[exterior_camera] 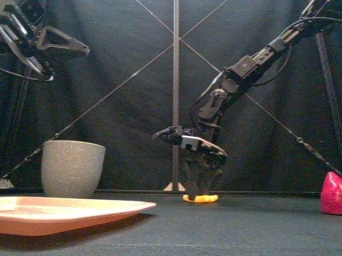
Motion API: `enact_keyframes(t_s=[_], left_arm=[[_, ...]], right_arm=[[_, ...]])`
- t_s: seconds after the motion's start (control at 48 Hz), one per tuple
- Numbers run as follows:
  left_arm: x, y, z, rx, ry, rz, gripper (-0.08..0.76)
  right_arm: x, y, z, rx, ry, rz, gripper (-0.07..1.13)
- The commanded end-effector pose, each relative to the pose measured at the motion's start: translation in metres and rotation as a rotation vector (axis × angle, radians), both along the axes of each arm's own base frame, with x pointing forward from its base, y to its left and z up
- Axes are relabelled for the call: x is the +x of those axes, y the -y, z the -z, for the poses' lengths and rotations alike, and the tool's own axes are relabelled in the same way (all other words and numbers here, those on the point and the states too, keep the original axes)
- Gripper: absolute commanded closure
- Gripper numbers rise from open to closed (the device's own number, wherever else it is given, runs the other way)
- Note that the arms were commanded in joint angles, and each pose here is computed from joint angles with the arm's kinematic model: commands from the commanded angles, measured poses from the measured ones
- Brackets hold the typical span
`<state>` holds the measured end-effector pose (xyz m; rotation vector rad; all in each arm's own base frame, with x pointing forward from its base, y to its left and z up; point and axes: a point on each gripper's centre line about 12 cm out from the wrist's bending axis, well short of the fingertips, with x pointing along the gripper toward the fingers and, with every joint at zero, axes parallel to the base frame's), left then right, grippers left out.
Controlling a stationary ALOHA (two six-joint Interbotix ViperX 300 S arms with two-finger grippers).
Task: Pick the fries then place it on the pink plate
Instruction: Place fries on the pink plate
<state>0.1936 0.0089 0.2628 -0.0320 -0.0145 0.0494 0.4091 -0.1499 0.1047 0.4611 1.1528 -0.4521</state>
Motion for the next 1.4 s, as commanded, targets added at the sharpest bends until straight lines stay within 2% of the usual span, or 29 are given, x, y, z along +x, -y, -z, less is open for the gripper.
enact_keyframes(t_s=[0.021, 0.146, 0.292, 0.458, 0.75, 0.854, 1.062, 1.25, 1.396], left_arm=[[0.002, 0.000, -0.006, -0.001, 0.017, -0.001, 0.627], [0.002, 0.000, -0.006, -0.001, 0.018, -0.002, 0.627], [0.002, -0.002, -0.006, -0.001, 0.017, -0.008, 0.627], [0.002, -0.004, -0.006, 0.001, 0.017, -0.022, 0.627], [0.000, -0.014, -0.002, 0.004, 0.006, -0.073, 0.627], [-0.002, -0.018, -0.002, 0.005, 0.006, -0.091, 0.627], [-0.005, -0.021, -0.006, 0.007, 0.027, -0.110, 0.627], [-0.006, -0.021, -0.003, 0.005, 0.023, -0.114, 0.627], [-0.007, -0.022, 0.001, 0.007, 0.012, -0.118, 0.627]], right_arm=[[0.006, 0.002, -0.012, -0.013, 0.033, -0.001, 0.34], [0.009, -0.002, -0.019, -0.017, 0.046, -0.010, 0.34], [0.019, -0.019, -0.044, -0.036, 0.101, -0.056, 0.34], [0.039, -0.059, -0.067, -0.060, 0.162, -0.160, 0.34], [0.071, -0.150, -0.091, -0.060, 0.302, -0.345, 0.34], [0.079, -0.174, -0.090, -0.048, 0.356, -0.383, 0.34], [0.097, -0.201, -0.074, -0.031, 0.405, -0.416, 0.34], [0.122, -0.213, -0.073, -0.046, 0.499, -0.433, 0.33], [0.137, -0.218, -0.072, -0.038, 0.512, -0.433, 0.24]])
